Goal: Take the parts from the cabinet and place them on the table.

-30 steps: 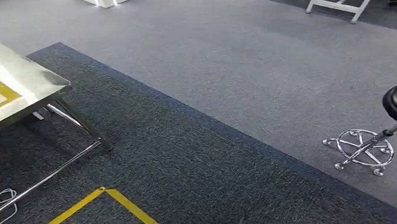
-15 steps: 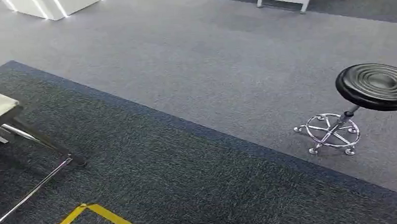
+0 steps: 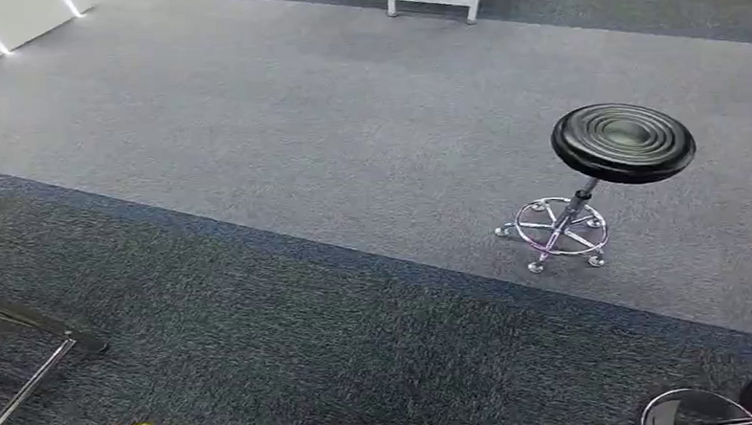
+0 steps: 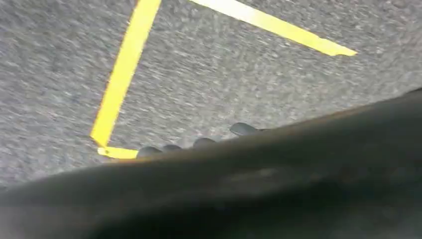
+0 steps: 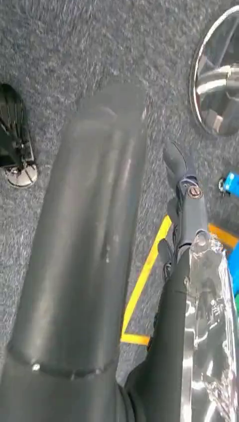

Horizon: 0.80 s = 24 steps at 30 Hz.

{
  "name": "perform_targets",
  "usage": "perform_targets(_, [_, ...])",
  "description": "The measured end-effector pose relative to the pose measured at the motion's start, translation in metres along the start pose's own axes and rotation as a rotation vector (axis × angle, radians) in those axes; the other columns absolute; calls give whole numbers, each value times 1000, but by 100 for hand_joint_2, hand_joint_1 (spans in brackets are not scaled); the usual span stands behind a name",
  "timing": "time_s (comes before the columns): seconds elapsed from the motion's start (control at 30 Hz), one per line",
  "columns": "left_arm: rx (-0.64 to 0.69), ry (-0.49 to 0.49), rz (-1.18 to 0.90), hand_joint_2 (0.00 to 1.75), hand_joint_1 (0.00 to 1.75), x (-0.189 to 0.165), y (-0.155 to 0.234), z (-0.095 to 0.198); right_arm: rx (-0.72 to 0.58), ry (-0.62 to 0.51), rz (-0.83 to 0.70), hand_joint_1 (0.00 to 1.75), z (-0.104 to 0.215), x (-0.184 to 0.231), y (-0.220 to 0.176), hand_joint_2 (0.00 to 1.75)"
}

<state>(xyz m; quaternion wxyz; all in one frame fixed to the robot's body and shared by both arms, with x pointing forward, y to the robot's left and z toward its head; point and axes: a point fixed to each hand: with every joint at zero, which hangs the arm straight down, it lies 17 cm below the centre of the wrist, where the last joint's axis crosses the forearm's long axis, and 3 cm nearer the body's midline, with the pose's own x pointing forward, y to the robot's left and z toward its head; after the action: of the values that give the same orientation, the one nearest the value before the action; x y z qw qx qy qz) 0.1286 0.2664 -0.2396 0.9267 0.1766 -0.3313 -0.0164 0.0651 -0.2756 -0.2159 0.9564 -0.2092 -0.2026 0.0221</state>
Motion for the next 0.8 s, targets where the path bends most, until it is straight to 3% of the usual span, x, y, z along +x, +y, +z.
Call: perform_targets(0.8, [1, 8, -1, 0, 0, -5, 1, 2, -6, -4, -2, 0, -1, 2, -2, 0])
